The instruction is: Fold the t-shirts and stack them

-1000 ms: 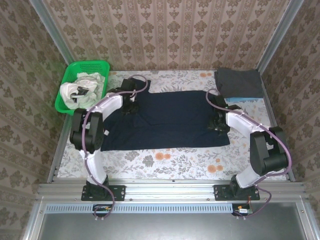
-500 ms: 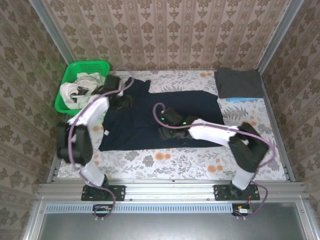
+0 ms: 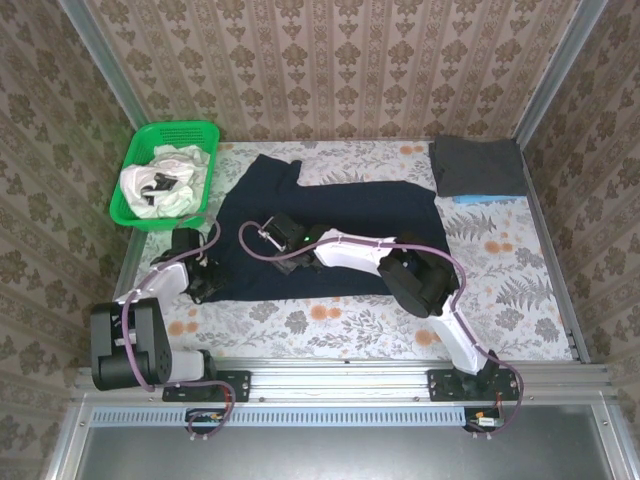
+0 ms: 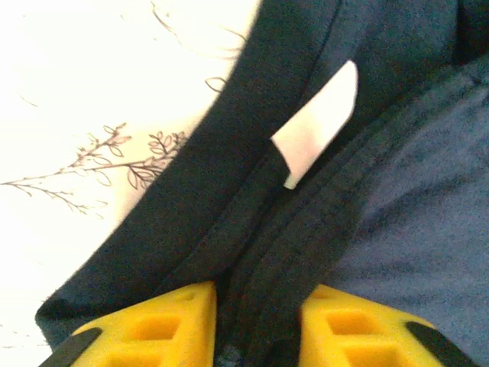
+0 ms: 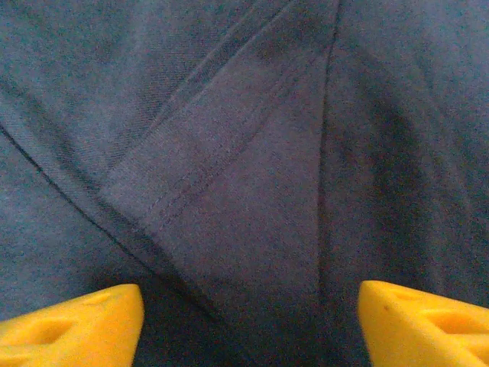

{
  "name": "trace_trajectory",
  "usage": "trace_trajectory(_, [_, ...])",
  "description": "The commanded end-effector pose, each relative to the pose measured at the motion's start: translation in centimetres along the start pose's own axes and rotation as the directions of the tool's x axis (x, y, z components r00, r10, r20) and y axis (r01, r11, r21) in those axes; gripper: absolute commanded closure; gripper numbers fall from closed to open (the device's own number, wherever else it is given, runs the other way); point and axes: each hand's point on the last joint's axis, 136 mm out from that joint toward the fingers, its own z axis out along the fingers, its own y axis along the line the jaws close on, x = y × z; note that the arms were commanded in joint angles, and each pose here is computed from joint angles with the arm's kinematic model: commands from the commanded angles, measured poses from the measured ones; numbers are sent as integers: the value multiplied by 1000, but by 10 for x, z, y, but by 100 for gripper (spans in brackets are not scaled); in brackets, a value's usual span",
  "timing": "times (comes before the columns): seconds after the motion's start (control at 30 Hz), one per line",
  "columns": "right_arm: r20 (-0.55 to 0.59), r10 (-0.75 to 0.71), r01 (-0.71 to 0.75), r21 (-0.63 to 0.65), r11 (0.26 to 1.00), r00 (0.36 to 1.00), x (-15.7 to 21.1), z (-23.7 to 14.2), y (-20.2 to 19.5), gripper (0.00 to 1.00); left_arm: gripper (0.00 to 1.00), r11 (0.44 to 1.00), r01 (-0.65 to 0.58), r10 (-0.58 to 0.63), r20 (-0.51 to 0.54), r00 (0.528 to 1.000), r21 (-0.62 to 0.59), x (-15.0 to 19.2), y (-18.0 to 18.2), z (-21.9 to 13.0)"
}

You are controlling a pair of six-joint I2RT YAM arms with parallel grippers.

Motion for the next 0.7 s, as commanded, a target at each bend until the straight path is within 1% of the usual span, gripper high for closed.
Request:
trace_trajectory(0.0, [-33,-61,61,1,998,998,2,8,0,37,76,999,7,-8,24,1000,33,-5,-1,-3])
trace_trajectory(0.07, [-36,-46,47,19,999,998,-2,7,-7,58,82,999,8,-9,25,1000,32,-6,2,-5])
trace_trajectory(0.1, [-26,-32,33,21,999,999,-6,5,-10,67,85,1000,8,-9,21,1000,29,-5,3,-5])
trace_trajectory(0.13, [-16,-15,15,16,1000,1000,-10,1,-12,74,88,1000,10,-10,18,1000,27,-5,5,-4])
trace_trajectory(0.2, [9,25,-25,-13,1000,1000,-20,-8,-12,86,92,999,20,-20,9,1000,30,-4,8,-2])
trace_trajectory(0.27, [28,55,-54,-49,997,998,-28,-15,-9,92,93,999,27,-27,3,1000,47,-3,8,0])
trace_trajectory(0.3, [38,69,-67,-53,996,997,-31,-18,-10,97,94,998,29,-29,-2,1000,48,-3,8,1])
trace_trajectory(0.33, [40,84,-82,-49,995,996,-32,-19,-12,100,95,998,30,-29,-6,1000,49,-3,8,1])
trace_trajectory(0.47, [28,200,-199,-27,980,979,-31,-18,-41,100,96,998,34,-33,-15,999,54,-1,8,2])
trace_trajectory(0.5, [12,249,-249,-26,968,968,-26,-14,-51,97,97,998,37,-36,-16,999,56,-1,8,2])
trace_trajectory(0.57, [-35,349,-349,-20,937,937,-15,-6,-72,89,97,997,38,-37,-16,999,60,-1,8,2])
trace_trajectory(0.63, [-79,442,-445,-28,895,893,-5,0,-88,89,97,997,39,-37,-22,999,61,0,9,2])
trace_trajectory(0.67, [-86,472,-476,-31,879,878,-1,1,-94,86,97,997,42,-41,-24,999,62,0,9,2])
